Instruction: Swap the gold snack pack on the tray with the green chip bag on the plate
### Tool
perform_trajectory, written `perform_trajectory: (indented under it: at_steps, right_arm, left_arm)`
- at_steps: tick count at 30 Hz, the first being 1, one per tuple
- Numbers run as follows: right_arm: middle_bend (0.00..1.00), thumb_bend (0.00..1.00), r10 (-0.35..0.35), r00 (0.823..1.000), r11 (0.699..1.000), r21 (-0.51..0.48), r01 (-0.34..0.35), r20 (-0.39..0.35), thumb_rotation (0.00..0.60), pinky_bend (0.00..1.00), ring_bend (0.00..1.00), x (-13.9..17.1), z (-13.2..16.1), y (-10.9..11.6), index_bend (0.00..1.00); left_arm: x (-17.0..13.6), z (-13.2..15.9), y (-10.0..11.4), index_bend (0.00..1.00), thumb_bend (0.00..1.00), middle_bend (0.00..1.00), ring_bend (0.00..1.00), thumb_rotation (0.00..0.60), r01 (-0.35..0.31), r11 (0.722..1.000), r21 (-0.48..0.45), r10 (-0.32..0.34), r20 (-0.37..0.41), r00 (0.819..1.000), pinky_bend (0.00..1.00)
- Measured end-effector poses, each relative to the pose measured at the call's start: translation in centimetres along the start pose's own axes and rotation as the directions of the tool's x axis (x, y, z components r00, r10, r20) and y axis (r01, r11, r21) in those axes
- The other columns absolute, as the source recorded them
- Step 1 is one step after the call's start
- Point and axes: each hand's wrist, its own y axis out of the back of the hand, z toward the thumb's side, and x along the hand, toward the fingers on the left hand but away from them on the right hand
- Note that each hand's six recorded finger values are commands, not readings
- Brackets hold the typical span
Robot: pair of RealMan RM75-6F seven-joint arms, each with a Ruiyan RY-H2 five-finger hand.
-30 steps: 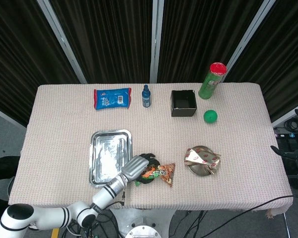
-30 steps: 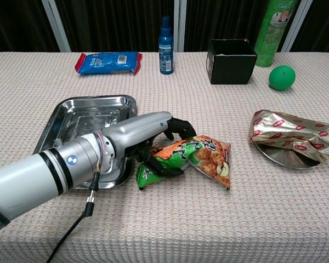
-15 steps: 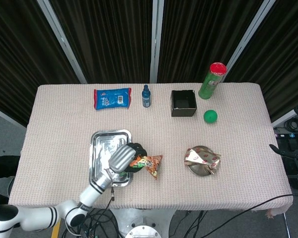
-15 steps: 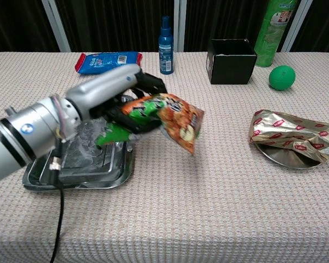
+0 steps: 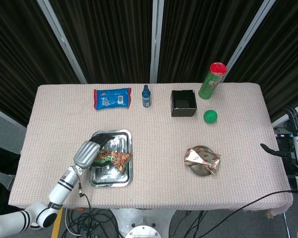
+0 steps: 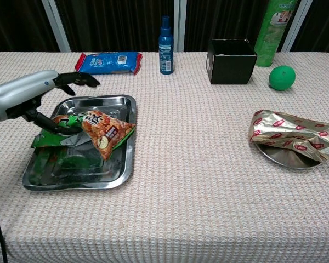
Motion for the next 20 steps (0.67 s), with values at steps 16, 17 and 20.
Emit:
perform_trajectory:
  at_steps: [16, 17, 20]
  right_arm:
    - [0.00, 0.00, 0.155, 0.984, 0.950, 0.259, -0.173, 0.089, 0.600, 0.00, 0.00, 9.5, -3.0, -6.7, 0.00]
    - [0.00, 0.00, 0.168, 0.981, 0.946, 0.266, -0.188, 0.096, 0.600, 0.00, 0.00, 10.2, -3.2, -7.3, 0.00]
    - [0.00, 0.00, 0.190, 0.976, 0.924, 0.317, -0.215, 0.108, 0.600, 0.00, 0.00, 11.9, -3.9, -8.5, 0.00]
  left_arm:
    - [-16.6, -8.3, 5.6, 0.05, 0.16, 0.01, 0.00, 0.600, -0.031, 0.988, 0.151, 0.082, -0.344, 0.935, 0.10]
    - [-17.6, -8.6, 5.5, 0.05, 0.16, 0.01, 0.00, 0.600, -0.034, 0.987, 0.154, 0.089, -0.366, 0.926, 0.10]
    - [-20.4, -9.5, 5.4, 0.06, 0.16, 0.01, 0.00, 0.600, -0.047, 0.983, 0.175, 0.118, -0.421, 0.899, 0.10]
